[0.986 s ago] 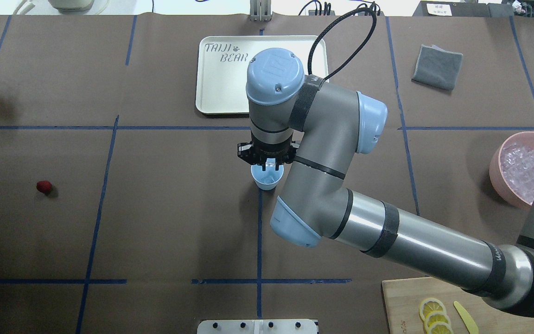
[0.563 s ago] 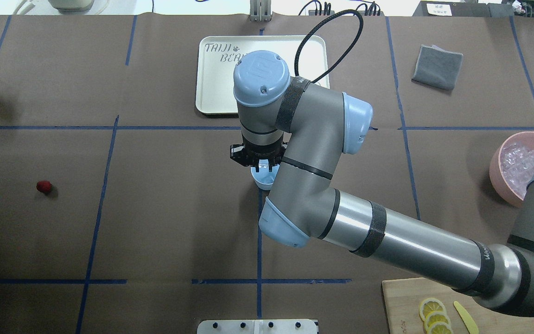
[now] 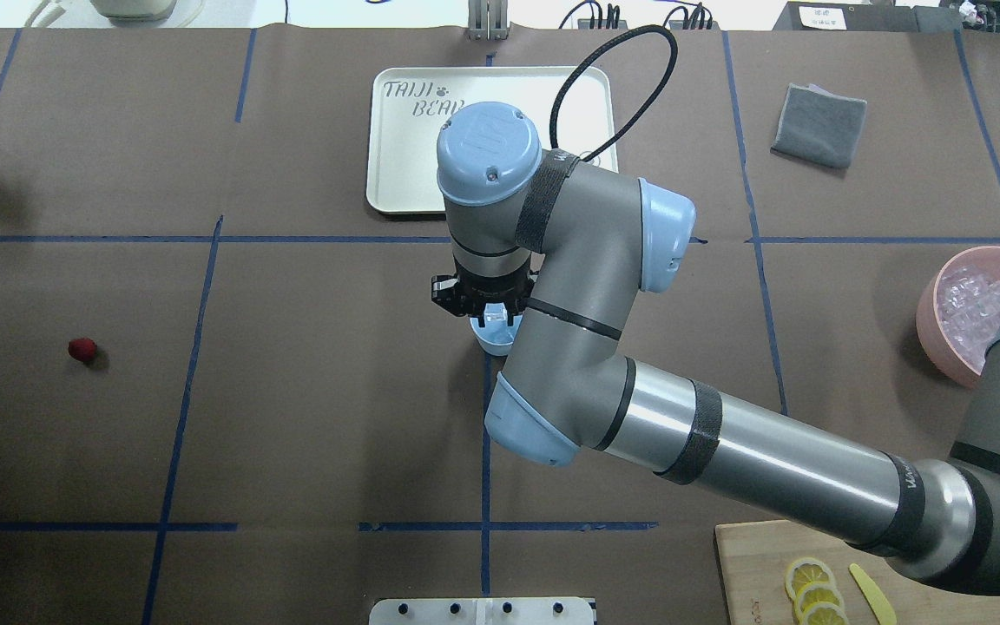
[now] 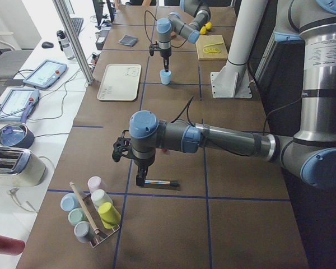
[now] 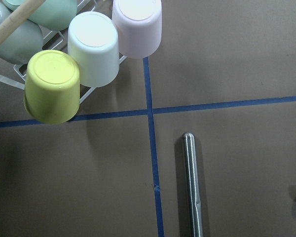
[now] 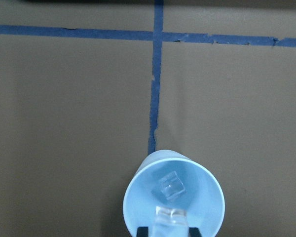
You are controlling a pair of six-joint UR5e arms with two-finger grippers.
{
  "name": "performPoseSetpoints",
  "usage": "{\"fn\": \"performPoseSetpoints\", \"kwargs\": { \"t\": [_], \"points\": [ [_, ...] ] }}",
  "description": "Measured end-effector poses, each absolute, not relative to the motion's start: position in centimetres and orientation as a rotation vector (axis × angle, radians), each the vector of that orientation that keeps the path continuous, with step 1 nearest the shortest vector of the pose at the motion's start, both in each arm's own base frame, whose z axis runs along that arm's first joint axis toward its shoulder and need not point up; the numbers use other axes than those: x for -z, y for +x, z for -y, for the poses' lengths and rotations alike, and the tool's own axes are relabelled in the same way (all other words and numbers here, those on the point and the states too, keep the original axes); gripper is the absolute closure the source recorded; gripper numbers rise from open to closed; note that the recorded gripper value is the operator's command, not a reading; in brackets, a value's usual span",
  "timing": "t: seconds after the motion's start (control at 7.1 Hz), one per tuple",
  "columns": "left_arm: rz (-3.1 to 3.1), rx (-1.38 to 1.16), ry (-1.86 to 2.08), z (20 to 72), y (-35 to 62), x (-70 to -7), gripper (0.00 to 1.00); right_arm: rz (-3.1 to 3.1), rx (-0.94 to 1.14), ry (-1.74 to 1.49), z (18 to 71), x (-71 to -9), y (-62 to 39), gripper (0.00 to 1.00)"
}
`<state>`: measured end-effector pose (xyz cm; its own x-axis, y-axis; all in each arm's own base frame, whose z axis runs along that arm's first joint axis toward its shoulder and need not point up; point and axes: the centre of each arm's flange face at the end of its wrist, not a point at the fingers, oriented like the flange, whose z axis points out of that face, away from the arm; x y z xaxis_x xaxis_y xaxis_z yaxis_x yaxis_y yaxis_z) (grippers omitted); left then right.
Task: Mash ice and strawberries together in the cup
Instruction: 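Move the right gripper back over the ice bowl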
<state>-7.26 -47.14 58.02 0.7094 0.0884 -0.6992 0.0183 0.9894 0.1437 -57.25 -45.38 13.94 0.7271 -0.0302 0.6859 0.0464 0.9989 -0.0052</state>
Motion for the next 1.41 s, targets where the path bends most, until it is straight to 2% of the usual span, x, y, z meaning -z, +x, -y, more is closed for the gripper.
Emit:
{"fn": "performPoseSetpoints", "kwargs": {
  "t": [0.14,0.28,0.42,1.13,1.41],
  "points": [
    [-0.782,-0.039,0.144,47.2,-7.3,-58.0,0.00,0.754,0.042,-0.024,45.4,-14.1,-57.3,0.30],
    [-0.782,-0.039,0.145,47.2,-7.3,-58.0,0.00,0.753,0.042,-0.024,45.3,-14.1,-57.3,0.10],
    [-0.782,-0.040,0.145,47.2,-7.3,-58.0,0.00,0.754,0.042,-0.024,45.3,-14.1,-57.2,0.02],
    [-0.782,-0.043,0.152,47.2,-7.3,-57.6,0.00,0.779,0.039,-0.003,45.2,-12.8,-55.8,0.01],
    [-0.782,-0.043,0.154,47.2,-7.3,-57.5,0.00,0.800,0.008,0.034,44.8,-13.5,-49.8,0.01]
  ]
}}
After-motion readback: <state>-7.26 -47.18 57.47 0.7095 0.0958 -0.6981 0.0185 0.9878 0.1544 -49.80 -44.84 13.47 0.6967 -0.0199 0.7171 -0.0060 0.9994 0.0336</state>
